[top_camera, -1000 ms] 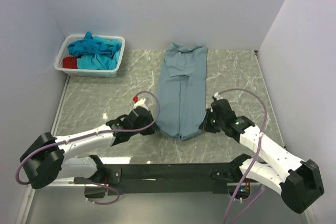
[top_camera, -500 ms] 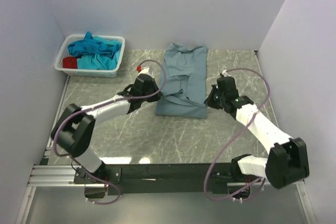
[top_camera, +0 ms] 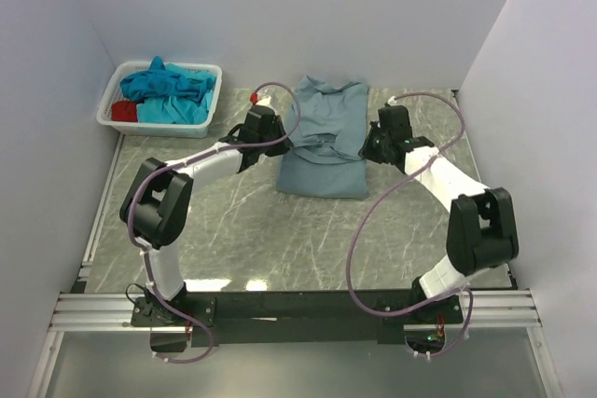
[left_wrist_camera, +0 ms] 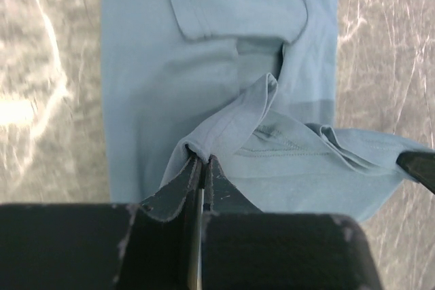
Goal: Fold and stack the t-shirts
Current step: Fold the tshirt
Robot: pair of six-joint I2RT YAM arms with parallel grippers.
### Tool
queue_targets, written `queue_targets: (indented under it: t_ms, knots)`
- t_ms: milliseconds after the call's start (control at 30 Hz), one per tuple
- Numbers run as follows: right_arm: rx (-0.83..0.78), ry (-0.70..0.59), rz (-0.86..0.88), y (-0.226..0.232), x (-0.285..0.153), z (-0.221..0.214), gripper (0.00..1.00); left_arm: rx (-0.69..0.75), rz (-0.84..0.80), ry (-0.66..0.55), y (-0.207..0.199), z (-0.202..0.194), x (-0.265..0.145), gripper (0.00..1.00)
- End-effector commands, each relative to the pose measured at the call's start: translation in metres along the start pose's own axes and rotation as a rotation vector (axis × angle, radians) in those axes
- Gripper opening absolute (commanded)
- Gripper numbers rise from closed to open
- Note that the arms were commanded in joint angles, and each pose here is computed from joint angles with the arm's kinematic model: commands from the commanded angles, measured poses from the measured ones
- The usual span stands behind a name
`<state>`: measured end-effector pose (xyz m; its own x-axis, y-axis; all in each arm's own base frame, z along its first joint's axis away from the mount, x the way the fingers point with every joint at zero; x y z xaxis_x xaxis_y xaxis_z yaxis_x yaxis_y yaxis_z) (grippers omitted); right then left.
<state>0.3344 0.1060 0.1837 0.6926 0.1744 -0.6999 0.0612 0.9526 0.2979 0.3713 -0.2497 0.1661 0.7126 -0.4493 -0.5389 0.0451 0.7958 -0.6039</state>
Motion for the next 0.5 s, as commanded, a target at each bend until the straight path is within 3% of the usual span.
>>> queue_targets:
  t_ms: [0,467]
  knots:
    - [-0.011,-0.092,0.016,0.007,0.007,0.033,0.0,0.037,-0.048,-0.035,-0.011,0.02,0.005,0.04]
    - [0.026,-0.062,-0.046,-0.004,0.055,0.056,0.02,0.03,-0.043,-0.02,-0.002,0.042,0.051,0.03]
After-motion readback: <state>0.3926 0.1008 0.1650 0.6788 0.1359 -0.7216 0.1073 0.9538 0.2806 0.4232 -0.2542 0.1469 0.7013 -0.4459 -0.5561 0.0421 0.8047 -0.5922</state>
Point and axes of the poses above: each gripper's point midway between its finger pads, its own x axis out along the fingers, its own y axis along the line the jaws close on, z = x × y, the point moved 9 cm from there along -x, back along the fingers, and after that the axes turned 7 degrees about -x, right-handed, at the moved point
